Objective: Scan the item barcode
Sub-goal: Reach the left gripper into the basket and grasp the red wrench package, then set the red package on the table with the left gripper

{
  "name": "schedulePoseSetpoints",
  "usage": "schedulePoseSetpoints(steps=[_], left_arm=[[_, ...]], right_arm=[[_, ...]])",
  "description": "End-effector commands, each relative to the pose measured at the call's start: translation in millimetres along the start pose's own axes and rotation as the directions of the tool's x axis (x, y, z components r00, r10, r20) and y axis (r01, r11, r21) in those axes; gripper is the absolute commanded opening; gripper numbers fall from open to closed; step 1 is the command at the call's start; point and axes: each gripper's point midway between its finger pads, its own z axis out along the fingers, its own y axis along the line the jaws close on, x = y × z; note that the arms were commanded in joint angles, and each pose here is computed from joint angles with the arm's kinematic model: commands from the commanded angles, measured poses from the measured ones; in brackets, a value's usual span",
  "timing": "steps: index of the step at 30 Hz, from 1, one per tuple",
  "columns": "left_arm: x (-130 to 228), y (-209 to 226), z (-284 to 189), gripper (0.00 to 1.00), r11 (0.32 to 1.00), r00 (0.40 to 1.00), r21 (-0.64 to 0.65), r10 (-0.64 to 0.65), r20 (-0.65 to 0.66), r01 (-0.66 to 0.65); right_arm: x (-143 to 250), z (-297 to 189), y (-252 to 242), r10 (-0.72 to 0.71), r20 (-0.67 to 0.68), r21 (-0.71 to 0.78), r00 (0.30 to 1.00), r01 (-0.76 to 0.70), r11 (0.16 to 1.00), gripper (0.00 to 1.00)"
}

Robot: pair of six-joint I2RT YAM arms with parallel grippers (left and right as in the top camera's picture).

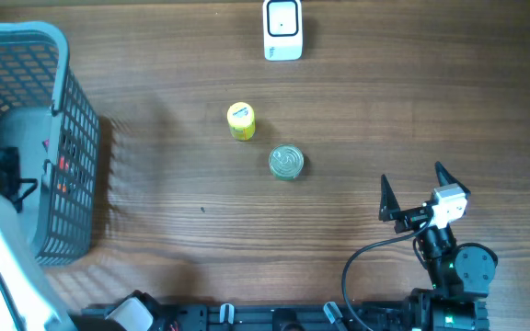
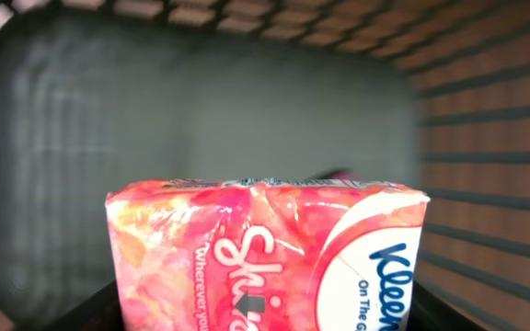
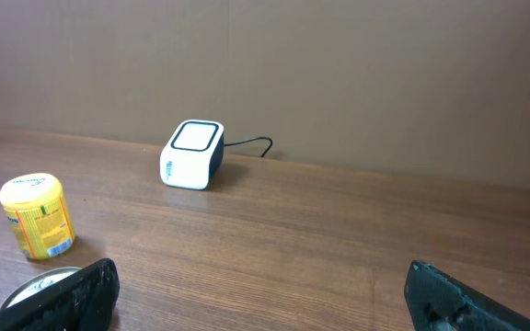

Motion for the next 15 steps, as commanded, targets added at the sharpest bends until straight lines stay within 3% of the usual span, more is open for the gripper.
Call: schedulePoseSetpoints(steps=[1,2,5,7,9,10,11,13,15], left_arm=[[-6.8,-66.9,-113.3,0.66,0.891,1.0,0.454,0.019,0.013,-0.023],[-2.5,-78.8,-135.5,0.67,0.839,0.999,0.543,0.041,0.005,-0.037],[42.6,-123.5,-244.1,0.67,0.469,0.969,0.875,0.249,0.002,-0.122],[84.8,-129.8,-290.4,0.68,0.309,0.928,0.945,0.371,-0.013,-0.11],[129.1,-129.9,-310.7,0.68,0.209,0.86,0.969,0.511,0.007,-0.132],[151.5,-128.5,-318.4,0.69,0.141,0.811,0.976,0.583,0.053,-0.166],[202.9,-123.0,-328.2,0.72,-0.02,0.674,0.972,0.717,0.179,-0.236],[250.1,-115.9,-318.1,0.7,-0.128,0.526,0.942,0.803,0.281,-0.309],[291.9,-105.5,-294.7,0.69,-0.166,0.378,0.916,0.872,0.31,-0.366]], right_arm=[[-1.6,-0.2,-0.4,0.013,0.008,0.003,1.0,-0.013,1.0,1.0],[-1.6,-0.2,-0.4,0.013,0.008,0.003,1.0,-0.013,1.0,1.0],[-1.6,-0.2,-0.4,0.013,0.008,0.003,1.0,-0.013,1.0,1.0],[-1.6,-0.2,-0.4,0.013,0.008,0.003,1.0,-0.013,1.0,1.0],[-1.6,-0.2,-0.4,0.013,0.008,0.002,1.0,-0.013,1.0,1.0],[-1.6,-0.2,-0.4,0.013,0.008,0.003,1.0,-0.013,1.0,1.0],[-1.6,-0.2,-0.4,0.013,0.008,0.002,1.0,-0.013,1.0,1.0],[-1.6,-0.2,-0.4,0.013,0.008,0.003,1.0,-0.013,1.0,1.0],[-1.6,-0.2,-0.4,0.013,0.008,0.003,1.0,-0.013,1.0,1.0]])
